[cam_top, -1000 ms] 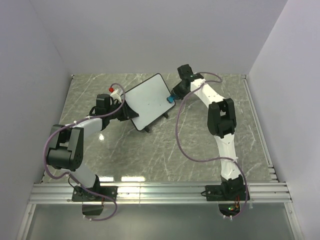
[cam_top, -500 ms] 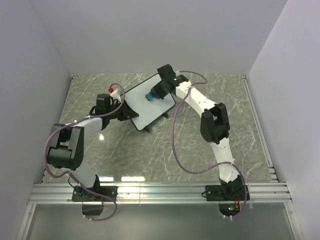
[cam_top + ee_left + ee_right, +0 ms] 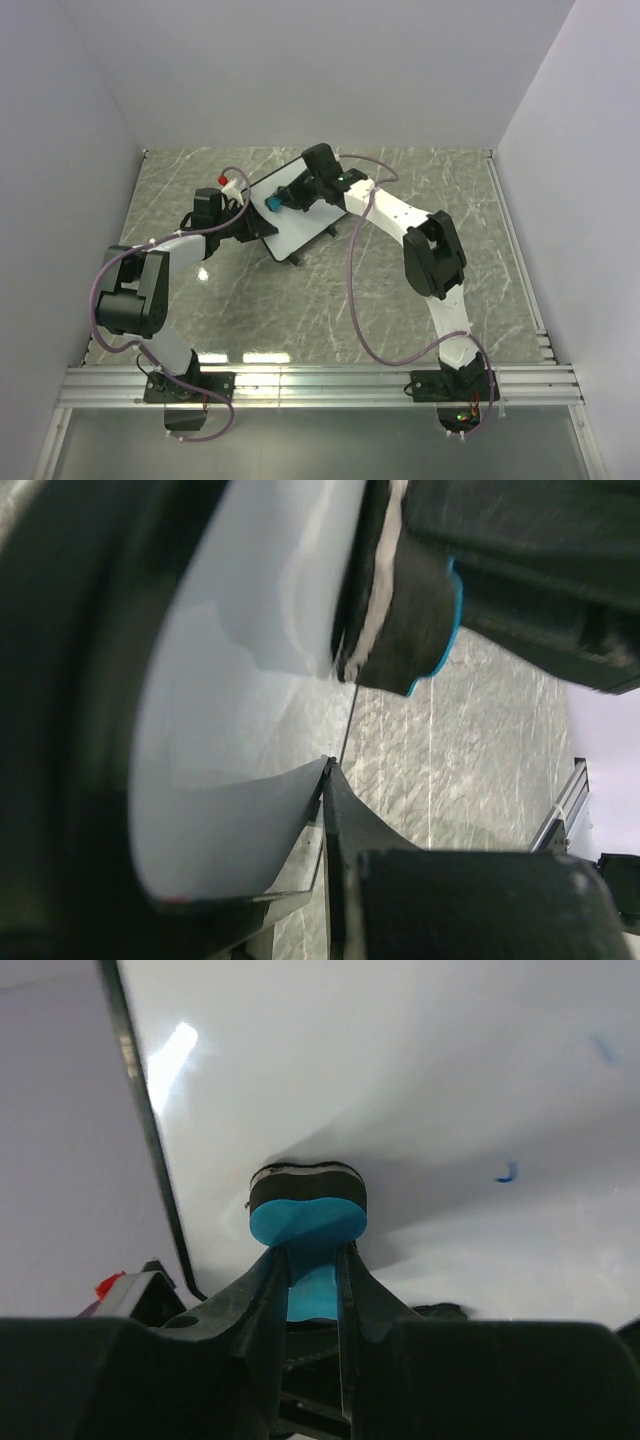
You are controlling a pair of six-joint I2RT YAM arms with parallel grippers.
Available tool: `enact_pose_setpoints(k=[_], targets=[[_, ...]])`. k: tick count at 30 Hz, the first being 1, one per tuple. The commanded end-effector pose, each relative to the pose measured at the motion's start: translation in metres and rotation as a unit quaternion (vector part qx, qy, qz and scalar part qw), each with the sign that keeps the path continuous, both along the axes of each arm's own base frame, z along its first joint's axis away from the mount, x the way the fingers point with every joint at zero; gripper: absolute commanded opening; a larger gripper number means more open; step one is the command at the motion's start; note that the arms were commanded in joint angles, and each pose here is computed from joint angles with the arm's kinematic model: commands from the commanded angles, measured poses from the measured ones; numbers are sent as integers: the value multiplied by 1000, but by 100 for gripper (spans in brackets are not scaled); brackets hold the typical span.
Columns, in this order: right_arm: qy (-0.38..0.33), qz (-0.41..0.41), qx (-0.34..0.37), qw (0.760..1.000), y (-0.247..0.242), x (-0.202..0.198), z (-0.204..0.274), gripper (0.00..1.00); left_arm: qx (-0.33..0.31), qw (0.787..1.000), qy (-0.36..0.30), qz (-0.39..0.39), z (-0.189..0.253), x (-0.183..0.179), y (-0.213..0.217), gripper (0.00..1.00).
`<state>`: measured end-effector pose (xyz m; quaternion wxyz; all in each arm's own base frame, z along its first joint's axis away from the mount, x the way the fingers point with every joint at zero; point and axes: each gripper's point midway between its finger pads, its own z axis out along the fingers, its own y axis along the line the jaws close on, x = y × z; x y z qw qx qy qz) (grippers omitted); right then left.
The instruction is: Erase the whiteboard
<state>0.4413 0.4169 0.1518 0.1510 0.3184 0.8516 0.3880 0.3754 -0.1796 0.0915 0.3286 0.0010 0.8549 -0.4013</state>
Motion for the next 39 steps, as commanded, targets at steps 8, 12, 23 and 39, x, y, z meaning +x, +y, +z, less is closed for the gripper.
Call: enact_pose_setpoints(k=[8,12,23,39], targets=[[82,-86,-105,987,-135,8,-94,0,85,987,124,-54,-75,-65,-1,0],[78,-95,-126,984,-159,26,-96,0,84,987,124,-56,-74,-66,-2,0],[71,-93,-102,988,-145,38,-85,0,85,987,123,-56,-74,-65,-2,0],[37,-54,-25,998,-56,48,-22,0,89,988,116,-54,-73,-62,-2,0]])
